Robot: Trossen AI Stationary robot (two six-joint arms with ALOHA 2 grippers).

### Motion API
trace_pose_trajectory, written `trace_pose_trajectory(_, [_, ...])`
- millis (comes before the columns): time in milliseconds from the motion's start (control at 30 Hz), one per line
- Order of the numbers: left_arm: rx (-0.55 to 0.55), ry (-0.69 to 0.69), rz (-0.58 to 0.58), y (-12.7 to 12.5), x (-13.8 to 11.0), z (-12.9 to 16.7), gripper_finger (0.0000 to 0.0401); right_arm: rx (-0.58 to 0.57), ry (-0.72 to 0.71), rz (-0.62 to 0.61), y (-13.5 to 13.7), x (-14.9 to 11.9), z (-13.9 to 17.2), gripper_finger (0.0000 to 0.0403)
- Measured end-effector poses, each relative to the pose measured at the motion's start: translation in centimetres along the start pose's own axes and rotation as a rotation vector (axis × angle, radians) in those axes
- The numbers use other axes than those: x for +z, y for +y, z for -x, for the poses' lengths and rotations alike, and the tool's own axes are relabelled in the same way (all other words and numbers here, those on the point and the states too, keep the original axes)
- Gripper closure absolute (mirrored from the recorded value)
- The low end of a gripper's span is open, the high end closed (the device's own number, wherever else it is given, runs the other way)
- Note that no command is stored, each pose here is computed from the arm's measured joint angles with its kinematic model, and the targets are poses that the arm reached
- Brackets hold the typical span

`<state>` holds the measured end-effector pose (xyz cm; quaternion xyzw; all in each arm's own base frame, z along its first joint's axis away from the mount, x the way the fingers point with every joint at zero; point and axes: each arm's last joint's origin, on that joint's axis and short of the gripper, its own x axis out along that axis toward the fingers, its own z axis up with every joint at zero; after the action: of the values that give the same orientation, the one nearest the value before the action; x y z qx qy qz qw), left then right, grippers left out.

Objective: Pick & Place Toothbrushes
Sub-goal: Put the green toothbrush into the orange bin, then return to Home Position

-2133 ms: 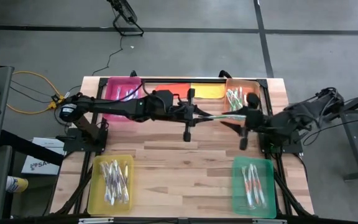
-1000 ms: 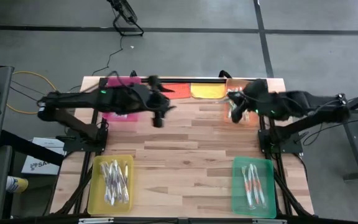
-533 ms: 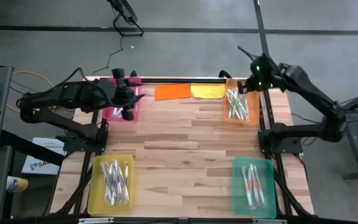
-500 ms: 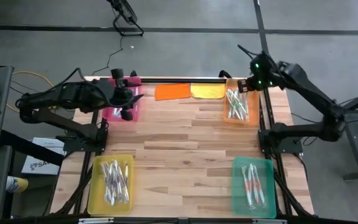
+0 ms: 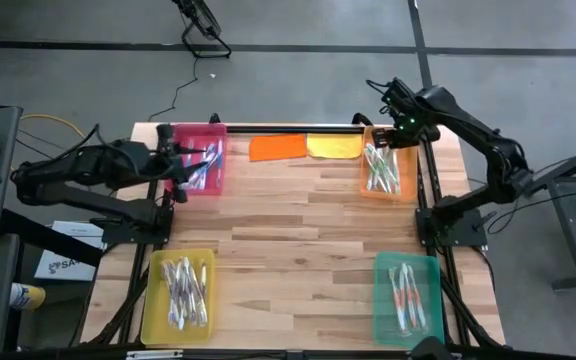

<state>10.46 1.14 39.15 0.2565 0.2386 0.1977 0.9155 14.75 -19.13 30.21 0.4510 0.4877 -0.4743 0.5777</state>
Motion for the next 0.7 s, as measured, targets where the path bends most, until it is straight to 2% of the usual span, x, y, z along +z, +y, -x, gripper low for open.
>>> trace_pose_trajectory(267, [-0.004,-0.074,0.045,0.2,-2.6,2.4,0.0281,0.033,-0.006,-0.046,-0.1,-0.4,0.6,0.0257])
trace_pose_trajectory(400, [-0.019,-0.114,0.06,0.5,-3.1,3.2,0.0281,0.13,-0.002,-0.046,0.0,-1.4,1.7,0.0241])
trace_pose_trajectory(567, [-0.09,-0.127,0.079,0.3,-3.5,3.6,0.0281,0.2,-0.174,0.051,0.6,-4.7,4.9,0.0239])
trace_pose_trajectory(700, [-0.171,-0.112,0.084,-0.2,-3.8,3.4,0.0281,0.339,-0.37,0.106,2.2,-8.1,7.7,0.0241])
